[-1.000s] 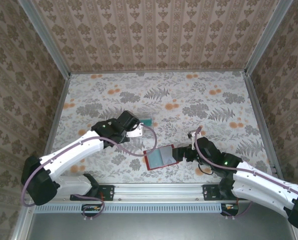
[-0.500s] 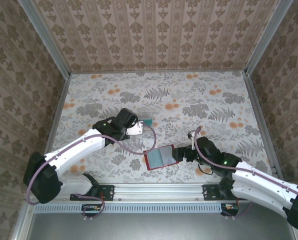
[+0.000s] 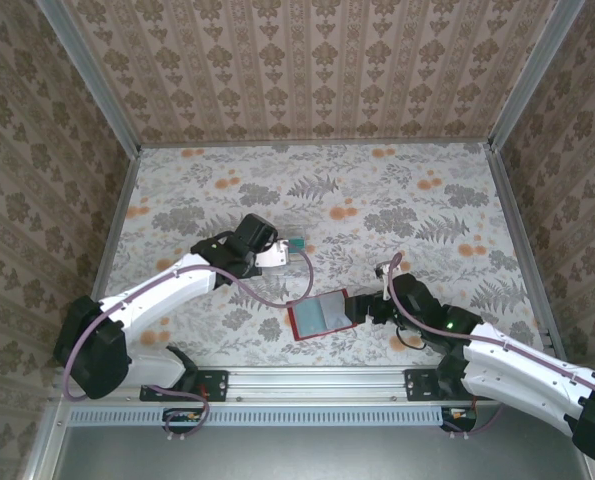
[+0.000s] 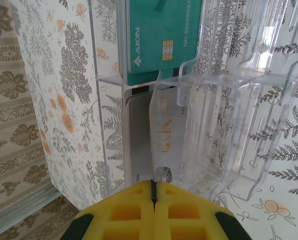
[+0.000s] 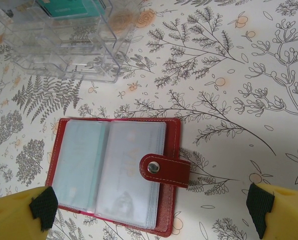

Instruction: Take the credit cards out of the card holder

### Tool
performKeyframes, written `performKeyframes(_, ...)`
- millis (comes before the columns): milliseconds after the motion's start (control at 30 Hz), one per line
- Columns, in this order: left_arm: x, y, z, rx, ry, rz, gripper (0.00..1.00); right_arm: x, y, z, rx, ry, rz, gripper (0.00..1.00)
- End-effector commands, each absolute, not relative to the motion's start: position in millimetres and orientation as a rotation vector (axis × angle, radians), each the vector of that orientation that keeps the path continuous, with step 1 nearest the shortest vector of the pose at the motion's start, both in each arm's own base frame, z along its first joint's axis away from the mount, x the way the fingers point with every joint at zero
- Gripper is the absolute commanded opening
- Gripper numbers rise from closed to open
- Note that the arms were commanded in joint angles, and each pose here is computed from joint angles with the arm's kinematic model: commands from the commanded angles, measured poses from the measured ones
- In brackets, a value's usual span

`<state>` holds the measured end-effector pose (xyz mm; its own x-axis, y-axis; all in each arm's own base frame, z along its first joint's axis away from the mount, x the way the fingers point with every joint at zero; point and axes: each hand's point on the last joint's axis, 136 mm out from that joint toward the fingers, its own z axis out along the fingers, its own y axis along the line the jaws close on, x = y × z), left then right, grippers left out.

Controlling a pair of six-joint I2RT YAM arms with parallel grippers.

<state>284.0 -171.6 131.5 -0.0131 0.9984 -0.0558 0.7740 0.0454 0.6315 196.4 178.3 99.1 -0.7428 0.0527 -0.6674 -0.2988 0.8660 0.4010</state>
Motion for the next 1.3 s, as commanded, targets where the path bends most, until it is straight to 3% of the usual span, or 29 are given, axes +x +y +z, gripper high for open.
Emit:
performKeyframes(0, 287.1, -166.2, 124.5, 1.791, 1.836, 0.632, 0.00, 196.0, 178.9, 99.8, -0.186, 2.312, 0.666, 1.00)
performKeyframes(667, 289.6, -148.0, 140.2, 1.732, 1.852, 0.677, 0.00, 194.9, 178.5, 95.7, -0.177, 2.317, 0.682, 1.00)
performKeyframes(1267, 295.3, -155.9, 117.8, 1.772, 1.904, 0.652, 0.00, 193.5, 179.2, 94.6, -0.181, 2.319, 0.692, 1.00)
